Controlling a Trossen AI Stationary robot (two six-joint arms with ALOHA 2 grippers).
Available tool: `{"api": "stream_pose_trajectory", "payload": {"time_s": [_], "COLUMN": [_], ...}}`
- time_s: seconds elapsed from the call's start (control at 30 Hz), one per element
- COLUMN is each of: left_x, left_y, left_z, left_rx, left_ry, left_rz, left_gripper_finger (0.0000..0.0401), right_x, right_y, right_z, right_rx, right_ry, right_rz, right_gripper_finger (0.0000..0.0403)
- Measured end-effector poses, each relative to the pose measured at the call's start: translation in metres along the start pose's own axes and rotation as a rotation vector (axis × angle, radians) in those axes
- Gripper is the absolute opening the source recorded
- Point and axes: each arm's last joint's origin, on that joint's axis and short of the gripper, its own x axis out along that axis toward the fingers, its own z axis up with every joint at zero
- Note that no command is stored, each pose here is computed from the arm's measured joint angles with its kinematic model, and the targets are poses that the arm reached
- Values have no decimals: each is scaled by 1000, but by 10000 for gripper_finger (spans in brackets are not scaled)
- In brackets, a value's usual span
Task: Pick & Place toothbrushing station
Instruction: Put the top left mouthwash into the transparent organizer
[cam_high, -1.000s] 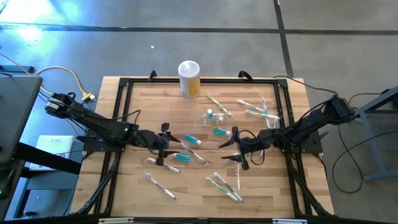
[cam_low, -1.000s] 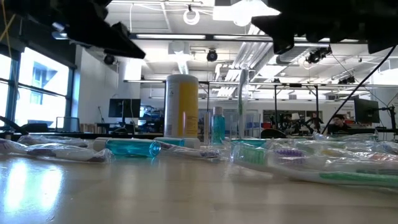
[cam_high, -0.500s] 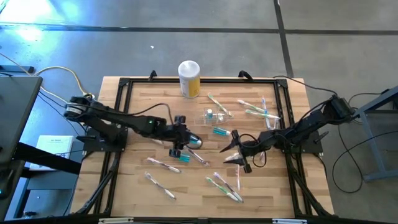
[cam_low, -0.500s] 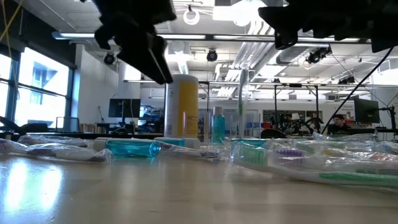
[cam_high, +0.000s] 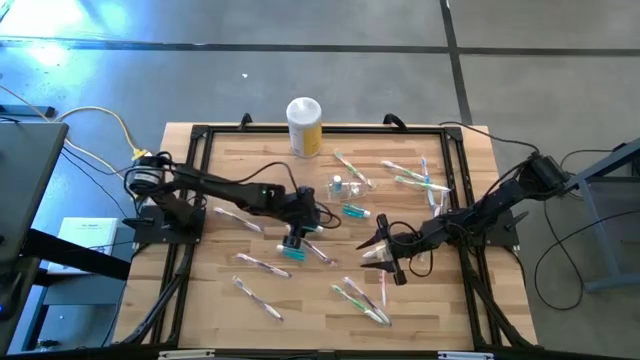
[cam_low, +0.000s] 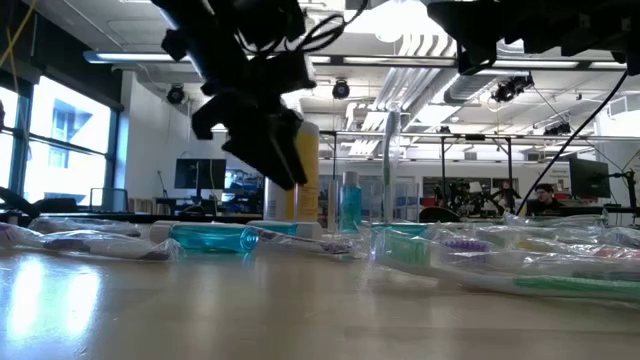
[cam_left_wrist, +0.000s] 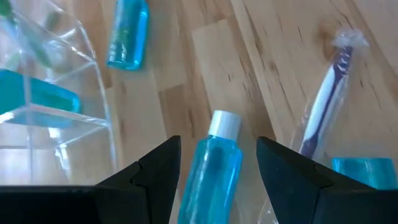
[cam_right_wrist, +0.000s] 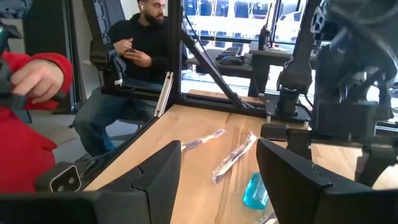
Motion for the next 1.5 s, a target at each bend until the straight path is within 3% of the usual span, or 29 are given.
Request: {"api": "stream_pose_trajectory", "payload": {"time_s": [0.4,0.67,1.5], "left_x": [25,24,27], "left_y": [-3,0,-2], "left_z": [-1,9,2], "left_rx": [28,16,-17], "left_ry": [-27,-128,-47], "left_rz": [-10,27,42], "left_gripper_finger": [203,203,203], "right_x": [-1,-3,-2], "right_y": [2,14,6], "right_z": [-6,-7,-5], "right_rx": [98,86,-17], "right_ry": [61,72,50], "right_rz": [-5,-16,-65], "right_gripper_finger": [203,203,203]}}
